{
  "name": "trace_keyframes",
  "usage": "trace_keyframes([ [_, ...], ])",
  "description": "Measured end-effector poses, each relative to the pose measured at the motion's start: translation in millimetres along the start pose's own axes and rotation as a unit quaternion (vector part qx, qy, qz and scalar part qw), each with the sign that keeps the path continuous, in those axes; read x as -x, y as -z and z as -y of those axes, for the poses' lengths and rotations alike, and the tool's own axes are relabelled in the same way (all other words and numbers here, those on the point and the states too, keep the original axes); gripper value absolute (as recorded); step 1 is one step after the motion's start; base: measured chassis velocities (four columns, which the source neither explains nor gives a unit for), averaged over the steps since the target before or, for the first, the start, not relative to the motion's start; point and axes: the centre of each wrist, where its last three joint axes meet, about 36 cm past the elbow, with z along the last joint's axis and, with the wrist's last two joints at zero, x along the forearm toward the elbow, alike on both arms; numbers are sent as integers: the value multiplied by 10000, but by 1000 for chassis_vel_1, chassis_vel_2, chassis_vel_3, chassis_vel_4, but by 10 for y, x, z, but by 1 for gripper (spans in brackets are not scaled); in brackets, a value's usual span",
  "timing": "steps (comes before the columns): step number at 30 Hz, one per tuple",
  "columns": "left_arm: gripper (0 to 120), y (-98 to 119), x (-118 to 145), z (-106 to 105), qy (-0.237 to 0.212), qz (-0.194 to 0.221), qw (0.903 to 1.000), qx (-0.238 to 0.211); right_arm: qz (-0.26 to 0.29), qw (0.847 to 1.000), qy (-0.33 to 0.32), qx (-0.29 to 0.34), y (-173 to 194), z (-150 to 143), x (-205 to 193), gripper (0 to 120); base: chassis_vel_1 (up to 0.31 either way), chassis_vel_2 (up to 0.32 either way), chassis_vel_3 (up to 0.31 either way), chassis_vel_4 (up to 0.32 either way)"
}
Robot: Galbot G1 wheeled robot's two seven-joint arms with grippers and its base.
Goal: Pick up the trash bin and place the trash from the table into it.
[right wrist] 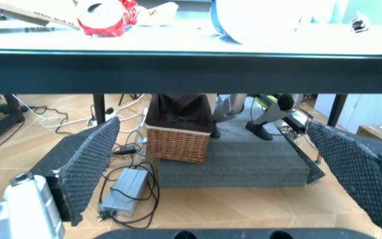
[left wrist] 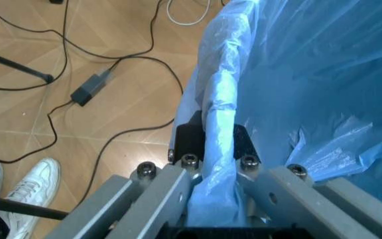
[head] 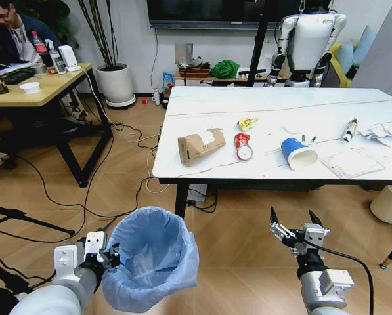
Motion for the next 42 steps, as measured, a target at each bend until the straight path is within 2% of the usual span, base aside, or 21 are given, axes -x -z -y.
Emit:
trace_keyframes([
  [42,0,6,1,4,-51,-4,10000,-31,8,10000,0,-12,17,0,-15,100,0,0,0,0],
])
